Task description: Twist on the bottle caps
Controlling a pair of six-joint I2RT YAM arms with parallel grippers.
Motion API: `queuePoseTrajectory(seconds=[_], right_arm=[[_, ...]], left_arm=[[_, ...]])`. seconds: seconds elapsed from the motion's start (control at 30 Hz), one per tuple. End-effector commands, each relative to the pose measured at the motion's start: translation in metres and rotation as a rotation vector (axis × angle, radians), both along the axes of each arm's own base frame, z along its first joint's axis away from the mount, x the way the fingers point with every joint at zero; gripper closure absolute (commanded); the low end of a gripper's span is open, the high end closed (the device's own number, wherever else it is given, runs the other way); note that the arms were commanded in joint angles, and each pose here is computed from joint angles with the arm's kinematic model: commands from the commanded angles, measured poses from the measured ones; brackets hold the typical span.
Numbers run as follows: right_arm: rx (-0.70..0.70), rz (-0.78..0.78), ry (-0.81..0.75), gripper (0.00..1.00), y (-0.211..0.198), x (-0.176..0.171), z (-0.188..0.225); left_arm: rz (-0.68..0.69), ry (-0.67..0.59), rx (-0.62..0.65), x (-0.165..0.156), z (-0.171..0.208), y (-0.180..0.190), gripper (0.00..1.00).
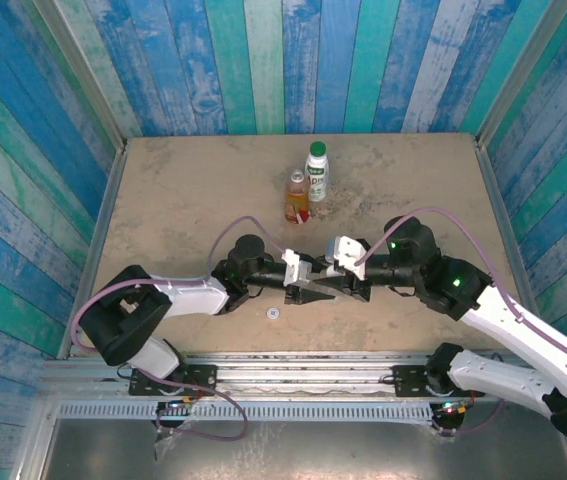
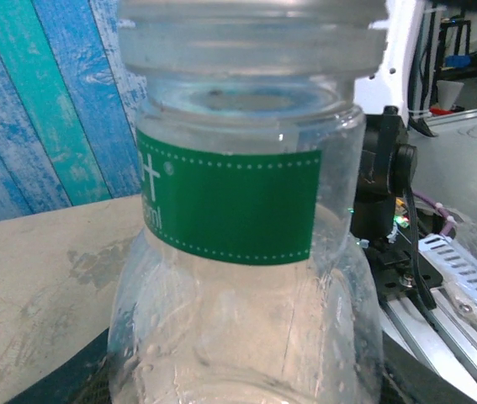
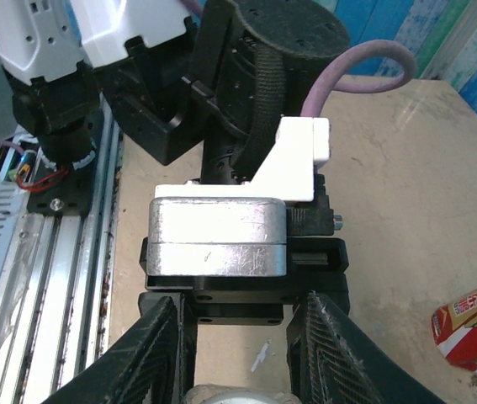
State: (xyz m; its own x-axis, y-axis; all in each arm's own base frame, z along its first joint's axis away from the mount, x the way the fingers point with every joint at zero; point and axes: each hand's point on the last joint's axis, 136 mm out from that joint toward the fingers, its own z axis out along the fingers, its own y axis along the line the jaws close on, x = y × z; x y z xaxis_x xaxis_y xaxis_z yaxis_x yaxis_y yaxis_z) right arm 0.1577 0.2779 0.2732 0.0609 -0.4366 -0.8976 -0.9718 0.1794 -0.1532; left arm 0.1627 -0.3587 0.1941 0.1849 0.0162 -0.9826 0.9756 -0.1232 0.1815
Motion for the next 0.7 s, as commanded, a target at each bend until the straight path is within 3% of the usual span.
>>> queuePoseTrajectory(seconds=[0.0,0.23,0.47,0.57,0.67], right_arm=[[0.040,-0.117,0.045,0.89,0.002,0.020,0.006],[0.098,-0.404,0.120,0.90,-0.003,0.065,-0.001],[0.081,-0.554,0.069,0.89,-0.017,0.077,-0.005],[0.109,-0.535,0.055,0.77,-0.018,0.073,0.005],[0.177,-0.517,0.037,0.48,-0.020,0.067,0.026]], left_arm=[[0.127,-0.052,-0.113,0.020,0.032,0.000,0.47],[0.386,-0.045,-0.225,0.073,0.054,-0.002,0.47],[0.459,-0.047,-0.229,0.092,0.056,-0.009,0.48],[0.434,-0.048,-0.204,0.088,0.049,-0.011,0.49],[0.398,-0.043,-0.176,0.079,0.039,-0.010,0.49]])
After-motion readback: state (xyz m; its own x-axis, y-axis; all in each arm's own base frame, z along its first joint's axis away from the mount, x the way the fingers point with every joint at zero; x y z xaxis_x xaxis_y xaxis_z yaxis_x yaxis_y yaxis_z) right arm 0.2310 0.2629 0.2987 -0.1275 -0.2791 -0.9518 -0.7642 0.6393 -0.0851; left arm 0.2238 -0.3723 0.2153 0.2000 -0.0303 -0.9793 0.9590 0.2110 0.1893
